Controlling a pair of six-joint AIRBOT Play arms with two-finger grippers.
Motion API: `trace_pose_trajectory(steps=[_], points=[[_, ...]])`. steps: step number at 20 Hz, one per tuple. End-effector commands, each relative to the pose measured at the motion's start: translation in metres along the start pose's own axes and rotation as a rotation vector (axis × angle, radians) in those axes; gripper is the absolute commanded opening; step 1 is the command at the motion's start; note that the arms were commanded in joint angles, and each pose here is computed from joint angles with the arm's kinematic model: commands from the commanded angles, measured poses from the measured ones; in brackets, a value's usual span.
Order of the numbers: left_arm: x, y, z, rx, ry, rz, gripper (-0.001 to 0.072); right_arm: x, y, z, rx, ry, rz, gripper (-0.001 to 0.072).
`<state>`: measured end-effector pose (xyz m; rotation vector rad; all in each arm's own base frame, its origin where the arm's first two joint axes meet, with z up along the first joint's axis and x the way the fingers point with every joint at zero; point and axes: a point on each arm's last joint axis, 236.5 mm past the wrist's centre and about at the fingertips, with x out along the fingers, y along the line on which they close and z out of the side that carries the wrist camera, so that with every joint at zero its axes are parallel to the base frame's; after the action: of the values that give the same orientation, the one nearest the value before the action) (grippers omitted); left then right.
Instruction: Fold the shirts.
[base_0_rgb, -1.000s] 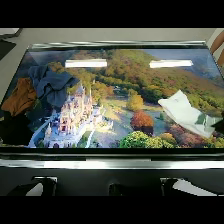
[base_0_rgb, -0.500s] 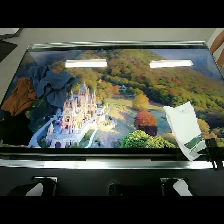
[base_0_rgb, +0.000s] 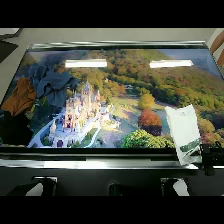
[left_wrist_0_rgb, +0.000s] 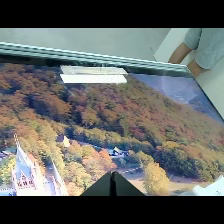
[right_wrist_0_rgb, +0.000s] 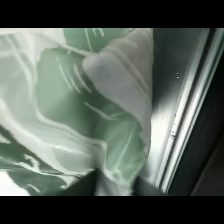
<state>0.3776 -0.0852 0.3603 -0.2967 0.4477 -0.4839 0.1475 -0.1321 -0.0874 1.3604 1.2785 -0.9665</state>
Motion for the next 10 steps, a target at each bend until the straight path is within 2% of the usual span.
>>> trace_pose_trajectory(steps=[1,4,6,7,10], points=[[0.0,0.0,0.0,0.0,-0.001,0.001,0.003,-0.013,0.0,0.011,-0.065,-0.037,-0.018,0.0698],[0.0,0.001,0.002,0.02,-0.007,0.002,0.003,-0.082,-0.015,0.05,-0.22,-0.173,-0.175,0.0692],[0.001,0.002,0.003,0.029,-0.014,0.005,0.003,-0.151,-0.014,0.09,-0.272,-0.368,-0.252,0.0687],[0.002,0.003,0.004,0.026,-0.017,0.006,0.003,-0.188,0.005,0.108,-0.296,-0.491,-0.208,0.0675],[0.025,0.028,0.005,0.109,-0.013,0.101,0.0027,-0.295,0.133,0.118,-0.45,-0.859,0.187,0.0613]])
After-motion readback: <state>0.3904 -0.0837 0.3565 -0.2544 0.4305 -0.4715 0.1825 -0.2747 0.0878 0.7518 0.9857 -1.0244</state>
